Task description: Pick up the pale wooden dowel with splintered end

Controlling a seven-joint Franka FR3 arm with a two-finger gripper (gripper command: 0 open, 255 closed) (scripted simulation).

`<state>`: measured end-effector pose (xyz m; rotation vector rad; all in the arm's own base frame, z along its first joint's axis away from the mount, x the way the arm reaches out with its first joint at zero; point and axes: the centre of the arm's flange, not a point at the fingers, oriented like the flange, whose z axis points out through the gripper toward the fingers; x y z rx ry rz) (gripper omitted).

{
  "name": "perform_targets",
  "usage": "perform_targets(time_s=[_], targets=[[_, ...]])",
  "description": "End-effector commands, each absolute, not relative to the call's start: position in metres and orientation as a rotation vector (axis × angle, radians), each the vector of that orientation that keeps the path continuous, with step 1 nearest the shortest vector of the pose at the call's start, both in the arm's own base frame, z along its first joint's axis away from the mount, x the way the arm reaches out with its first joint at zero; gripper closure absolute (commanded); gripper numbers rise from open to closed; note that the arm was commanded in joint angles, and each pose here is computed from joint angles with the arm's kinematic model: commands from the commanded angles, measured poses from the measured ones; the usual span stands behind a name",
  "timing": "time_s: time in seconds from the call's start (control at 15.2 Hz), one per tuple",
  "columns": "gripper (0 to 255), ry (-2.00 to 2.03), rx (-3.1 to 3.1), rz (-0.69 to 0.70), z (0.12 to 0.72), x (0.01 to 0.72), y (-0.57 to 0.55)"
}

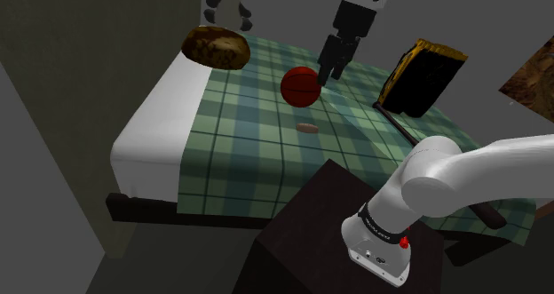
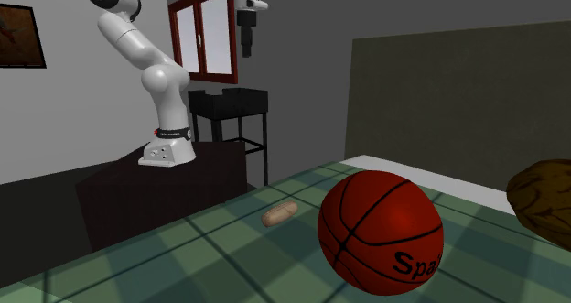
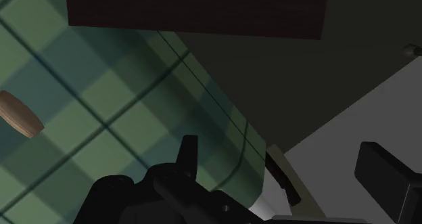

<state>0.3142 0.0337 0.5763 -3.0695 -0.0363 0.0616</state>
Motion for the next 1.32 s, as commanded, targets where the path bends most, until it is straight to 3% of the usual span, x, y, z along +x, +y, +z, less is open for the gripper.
perform_targets(time_s=[0.0, 1.25], targets=[[0, -0.036, -3.070, 0.062, 0.576, 0.314, 0.034], [0, -0.403, -3.111, 0.021, 0.401, 0.333, -0.132]])
